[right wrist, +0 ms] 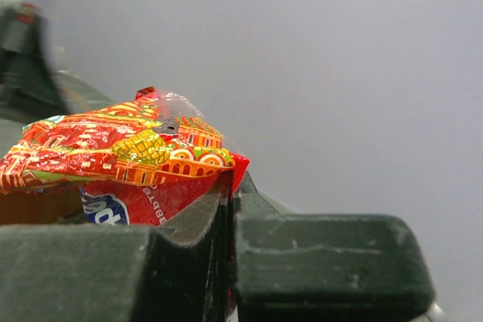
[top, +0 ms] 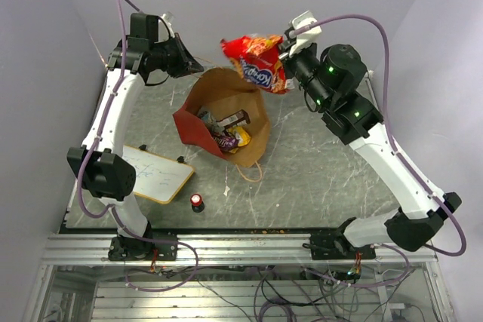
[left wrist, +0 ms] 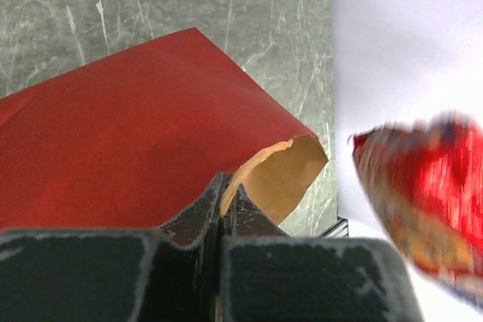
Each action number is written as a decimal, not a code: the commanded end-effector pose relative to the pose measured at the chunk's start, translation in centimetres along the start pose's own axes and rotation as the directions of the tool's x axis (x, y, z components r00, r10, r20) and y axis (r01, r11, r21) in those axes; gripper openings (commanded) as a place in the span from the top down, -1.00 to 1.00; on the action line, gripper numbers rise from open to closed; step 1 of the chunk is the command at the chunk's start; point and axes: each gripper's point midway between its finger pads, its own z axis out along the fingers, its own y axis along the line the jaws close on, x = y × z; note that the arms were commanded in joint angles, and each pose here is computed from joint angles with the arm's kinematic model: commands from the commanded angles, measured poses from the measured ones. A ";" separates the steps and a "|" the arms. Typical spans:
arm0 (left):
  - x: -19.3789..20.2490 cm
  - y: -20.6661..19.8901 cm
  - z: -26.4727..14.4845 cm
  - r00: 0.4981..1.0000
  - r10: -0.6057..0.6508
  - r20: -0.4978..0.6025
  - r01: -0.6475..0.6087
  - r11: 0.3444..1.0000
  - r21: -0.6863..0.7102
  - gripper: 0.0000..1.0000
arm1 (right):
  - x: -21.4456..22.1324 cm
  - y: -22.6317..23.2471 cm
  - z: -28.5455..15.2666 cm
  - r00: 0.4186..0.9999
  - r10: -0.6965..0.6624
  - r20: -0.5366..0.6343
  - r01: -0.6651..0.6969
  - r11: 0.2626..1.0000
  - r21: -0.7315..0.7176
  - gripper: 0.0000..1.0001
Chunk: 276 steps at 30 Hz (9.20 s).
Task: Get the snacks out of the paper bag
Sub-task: Take out the snack from the paper bag, then place the snack at the center of the board, then take out the snack from the paper bag, then place the snack at the center of the board, then take out the snack from the paper bag.
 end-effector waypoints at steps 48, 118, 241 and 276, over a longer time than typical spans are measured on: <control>3.8 -5.4 -0.3 0.992 0.081 -0.093 -0.063 0.981 0.185 0.86 | 43.4 -3.5 -14.7 0.416 0.696 -0.585 -0.441 0.717 0.539 0.21; 12.5 -5.3 -4.2 0.968 0.207 -0.143 -0.178 0.965 0.191 0.86 | 35.6 27.3 -0.1 0.959 -0.182 -0.219 0.030 0.829 -0.558 -0.27; 7.9 -1.1 0.4 0.987 0.134 -0.087 -0.126 0.987 0.100 0.86 | 35.2 3.1 -16.3 0.683 0.365 -0.633 -0.250 0.931 0.267 -0.02; 8.4 -3.8 -0.4 0.989 0.087 -0.116 -0.062 0.976 0.208 0.86 | 33.1 16.8 0.9 0.923 -0.068 -0.379 0.050 0.997 -0.057 0.10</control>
